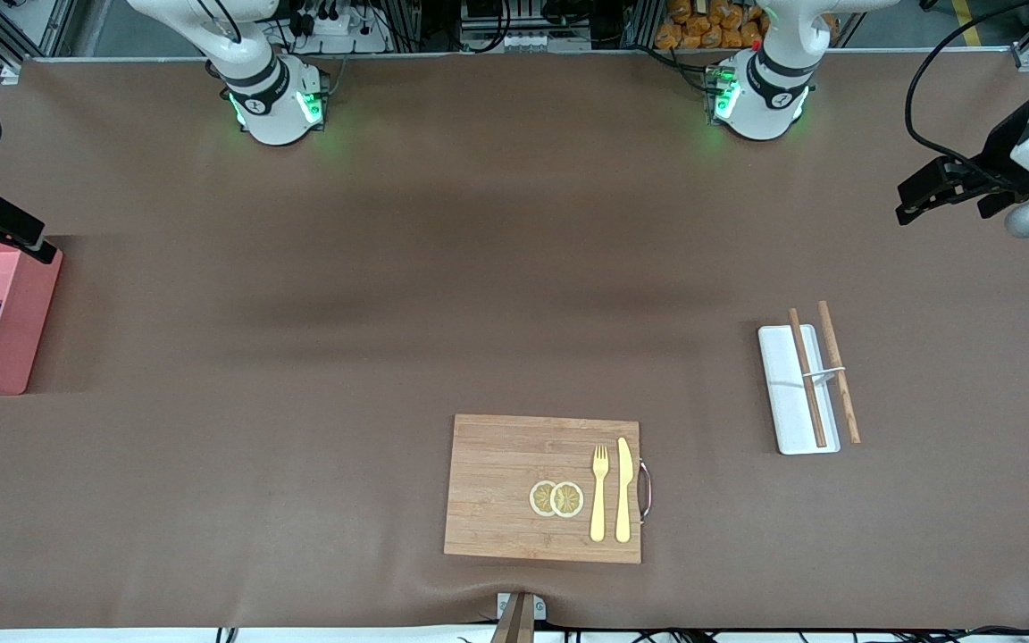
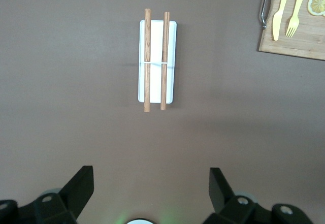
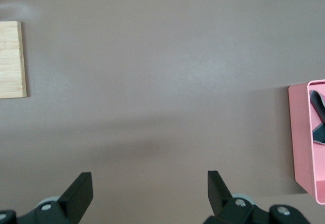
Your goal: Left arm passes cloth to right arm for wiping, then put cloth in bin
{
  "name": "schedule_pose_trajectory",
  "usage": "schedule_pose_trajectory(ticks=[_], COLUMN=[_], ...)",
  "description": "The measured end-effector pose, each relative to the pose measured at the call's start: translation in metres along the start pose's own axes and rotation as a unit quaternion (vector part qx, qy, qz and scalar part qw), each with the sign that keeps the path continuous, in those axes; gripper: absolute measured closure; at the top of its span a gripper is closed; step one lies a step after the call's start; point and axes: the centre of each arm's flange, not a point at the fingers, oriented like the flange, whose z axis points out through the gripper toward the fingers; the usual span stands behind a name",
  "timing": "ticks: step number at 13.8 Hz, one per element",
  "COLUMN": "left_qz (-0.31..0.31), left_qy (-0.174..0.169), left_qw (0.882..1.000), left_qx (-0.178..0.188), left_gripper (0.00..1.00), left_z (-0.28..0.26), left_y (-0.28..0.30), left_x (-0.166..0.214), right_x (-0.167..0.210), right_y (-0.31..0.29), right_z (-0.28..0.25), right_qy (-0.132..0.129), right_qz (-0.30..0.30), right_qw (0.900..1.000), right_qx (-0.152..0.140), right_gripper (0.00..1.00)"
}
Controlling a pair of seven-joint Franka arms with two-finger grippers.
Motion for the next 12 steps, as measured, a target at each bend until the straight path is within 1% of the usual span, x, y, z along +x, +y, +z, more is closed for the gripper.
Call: schedule_pose_trajectory(ticks=[3, 7, 12], left_qz=[0.0, 0.0, 0.001], left_qy=[0.001, 0.0, -0.001], left_qw=[1.0, 1.0, 1.0], left_qx=[0.0, 0.0, 0.0], left_gripper=[0.0, 0.0, 0.0], left_z=[-0.0007, -0.0005, -0.0023], left_y=[0.0002, 0.0003, 0.0004], left_x=[0.0, -0.0003, -0.001], right_x=[0.0003, 0.0, 0.0006], right_y=[-0.001, -0.0031, -0.0035], right_z=[-0.0048, -0.0033, 0.0036], right_qy=[0.004, 0.0, -0.013], right_qz=[-0.001, -0.003, -0.003], right_qw=[1.0, 1.0, 1.0], right_qx=[0.0, 0.0, 0.0], right_gripper=[0.0, 0.0, 0.0])
